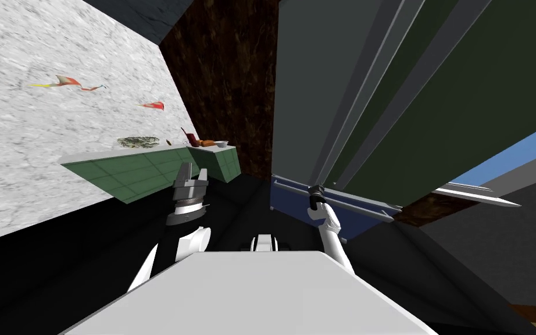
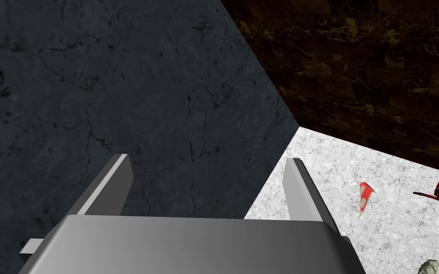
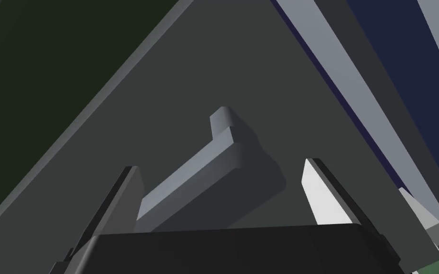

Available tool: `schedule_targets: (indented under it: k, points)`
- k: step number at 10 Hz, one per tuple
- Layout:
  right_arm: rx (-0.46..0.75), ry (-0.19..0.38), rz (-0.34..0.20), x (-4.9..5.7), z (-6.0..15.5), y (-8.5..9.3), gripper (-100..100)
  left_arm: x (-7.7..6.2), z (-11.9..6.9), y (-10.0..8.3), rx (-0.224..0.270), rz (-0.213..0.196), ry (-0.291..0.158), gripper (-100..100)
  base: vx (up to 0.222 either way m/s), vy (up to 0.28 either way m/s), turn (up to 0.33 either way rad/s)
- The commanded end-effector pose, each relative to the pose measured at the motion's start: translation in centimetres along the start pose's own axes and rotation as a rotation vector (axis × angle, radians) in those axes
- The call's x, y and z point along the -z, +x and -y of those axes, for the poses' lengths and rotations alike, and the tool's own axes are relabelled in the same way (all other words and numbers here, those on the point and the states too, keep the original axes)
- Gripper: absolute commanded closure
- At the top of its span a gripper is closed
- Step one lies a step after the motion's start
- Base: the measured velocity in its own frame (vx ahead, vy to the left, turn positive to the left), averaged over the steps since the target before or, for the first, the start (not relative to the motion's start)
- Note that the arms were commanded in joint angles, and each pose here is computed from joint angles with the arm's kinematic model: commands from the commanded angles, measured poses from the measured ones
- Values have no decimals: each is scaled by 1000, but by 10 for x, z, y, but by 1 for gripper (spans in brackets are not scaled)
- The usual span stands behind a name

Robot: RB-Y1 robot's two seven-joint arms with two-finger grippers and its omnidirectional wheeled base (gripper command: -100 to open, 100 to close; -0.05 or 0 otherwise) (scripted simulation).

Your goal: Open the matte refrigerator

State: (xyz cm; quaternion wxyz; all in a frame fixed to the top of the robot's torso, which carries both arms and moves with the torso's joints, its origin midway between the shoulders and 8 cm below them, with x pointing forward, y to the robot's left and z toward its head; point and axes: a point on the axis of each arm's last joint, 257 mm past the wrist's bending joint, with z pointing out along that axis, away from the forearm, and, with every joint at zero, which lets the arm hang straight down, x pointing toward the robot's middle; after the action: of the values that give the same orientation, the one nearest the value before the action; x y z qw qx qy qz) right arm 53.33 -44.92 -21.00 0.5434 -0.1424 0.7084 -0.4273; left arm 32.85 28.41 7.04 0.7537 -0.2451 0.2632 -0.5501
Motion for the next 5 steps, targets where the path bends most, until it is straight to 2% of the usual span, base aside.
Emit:
schedule_targets:
  k: [1, 2, 3, 5]
  points:
    - [0, 0, 0, 0, 0, 0, 100, 0, 0, 0, 0, 0, 0, 0, -7, -8, 5]
    - [-3, 13, -18, 2, 6, 8, 100, 0, 0, 0, 0, 0, 0, 0, 11, 105, -78]
    - [-5, 28, -35, 3, 12, 15, 100, 0, 0, 0, 0, 0, 0, 0, 27, 215, -174]
    - [-7, 44, -53, 5, 19, 22, 100, 0, 0, 0, 1, 0, 0, 0, 34, 207, -60]
